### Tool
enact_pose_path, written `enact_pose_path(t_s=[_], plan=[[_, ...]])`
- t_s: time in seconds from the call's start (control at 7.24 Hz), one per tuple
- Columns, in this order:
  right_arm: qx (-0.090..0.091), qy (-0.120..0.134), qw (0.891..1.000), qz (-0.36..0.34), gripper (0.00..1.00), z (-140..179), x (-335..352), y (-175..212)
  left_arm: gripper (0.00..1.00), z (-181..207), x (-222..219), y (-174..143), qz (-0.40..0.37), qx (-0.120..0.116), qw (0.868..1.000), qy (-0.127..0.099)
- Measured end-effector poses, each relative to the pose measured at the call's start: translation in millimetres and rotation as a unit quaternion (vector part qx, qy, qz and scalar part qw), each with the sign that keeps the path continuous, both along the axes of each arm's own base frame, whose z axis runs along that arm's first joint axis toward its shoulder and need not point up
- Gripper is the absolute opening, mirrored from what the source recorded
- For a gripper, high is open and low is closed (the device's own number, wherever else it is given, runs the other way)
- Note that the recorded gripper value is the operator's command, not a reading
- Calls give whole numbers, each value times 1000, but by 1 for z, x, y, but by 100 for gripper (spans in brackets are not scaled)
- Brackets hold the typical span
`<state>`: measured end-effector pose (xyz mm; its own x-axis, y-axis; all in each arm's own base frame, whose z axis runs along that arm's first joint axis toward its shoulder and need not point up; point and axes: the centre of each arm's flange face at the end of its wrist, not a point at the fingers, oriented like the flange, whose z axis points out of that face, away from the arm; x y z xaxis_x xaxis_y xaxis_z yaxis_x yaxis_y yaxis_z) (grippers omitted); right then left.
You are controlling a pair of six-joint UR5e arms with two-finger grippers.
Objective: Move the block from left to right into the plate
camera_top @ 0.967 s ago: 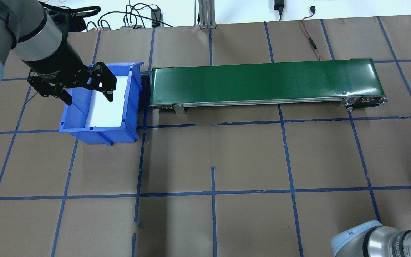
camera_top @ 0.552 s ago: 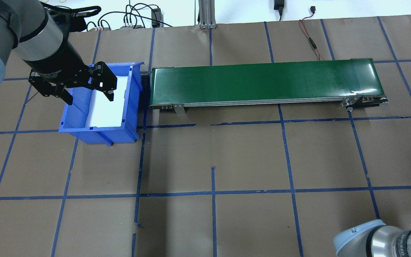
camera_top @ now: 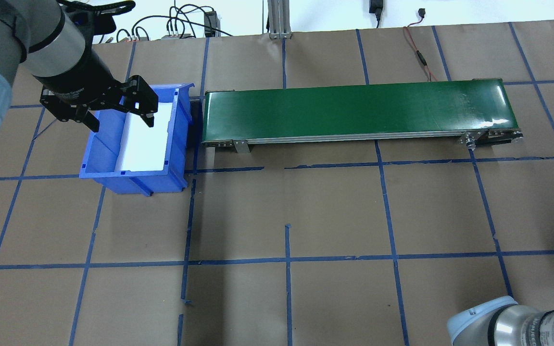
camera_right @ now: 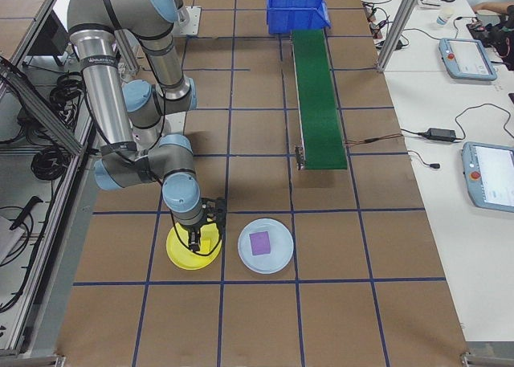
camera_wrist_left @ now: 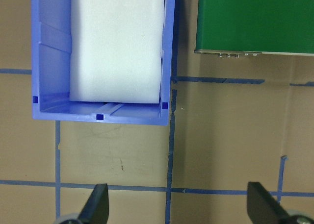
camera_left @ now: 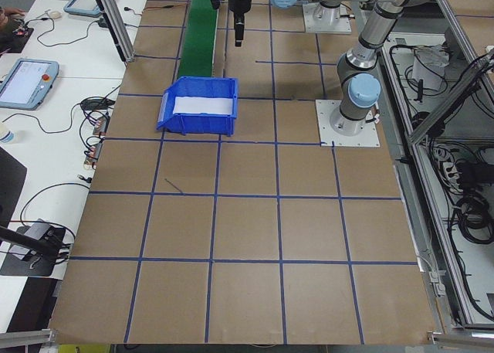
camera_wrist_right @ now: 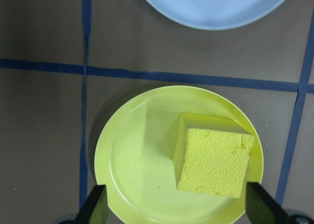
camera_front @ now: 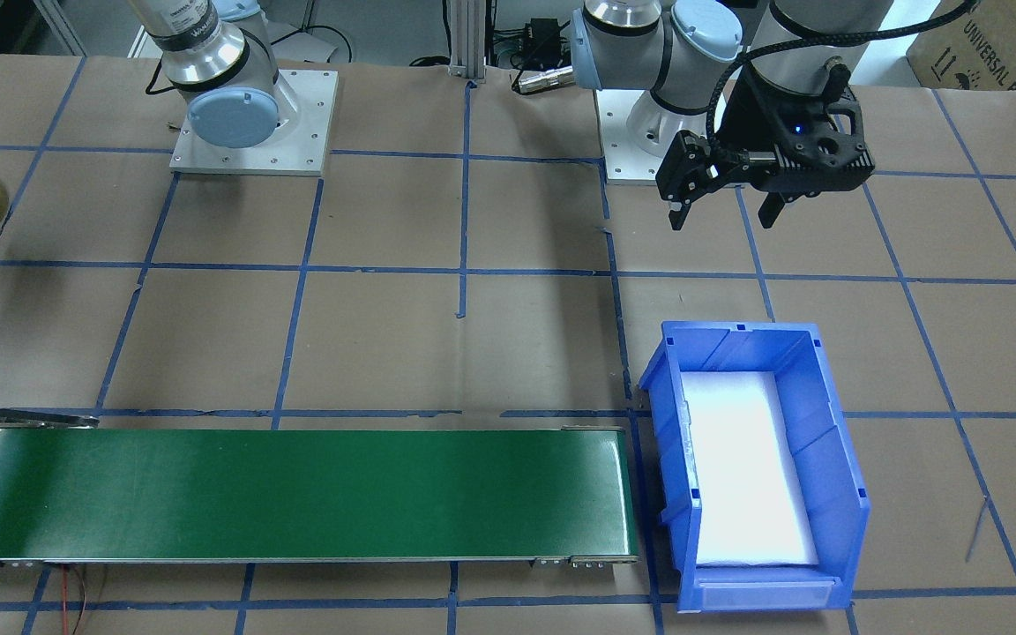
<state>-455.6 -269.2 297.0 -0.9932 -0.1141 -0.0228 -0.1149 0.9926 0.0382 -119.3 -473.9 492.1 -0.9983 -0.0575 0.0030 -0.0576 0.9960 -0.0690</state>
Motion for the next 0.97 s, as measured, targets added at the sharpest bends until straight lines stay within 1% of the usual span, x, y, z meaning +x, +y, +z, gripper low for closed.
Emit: enact_pose_path(t_s=[0.28, 0.41, 0.55, 0.69, 0.83, 0.97], plan=[[-11, 25, 997, 71, 100, 72, 48, -64, 100, -2, -1, 1, -1, 2, 1000, 0], [-19, 37, 993, 112, 100, 109, 74, -100, 100, -3, -2, 3, -4, 7, 1000, -1], [-23, 39, 989, 143, 100, 143, 106, -135, 100, -4, -2, 5, -7, 14, 1000, -1], [-26, 37, 986, 160, 100, 168, 145, -165, 100, -9, -2, 7, -9, 20, 1000, 0], [-28, 35, 985, 164, 100, 181, 189, -190, 100, -15, -3, 8, -9, 26, 1000, 2], [-26, 29, 988, 147, 100, 187, 237, -209, 100, -19, -3, 9, -9, 29, 1000, 2]])
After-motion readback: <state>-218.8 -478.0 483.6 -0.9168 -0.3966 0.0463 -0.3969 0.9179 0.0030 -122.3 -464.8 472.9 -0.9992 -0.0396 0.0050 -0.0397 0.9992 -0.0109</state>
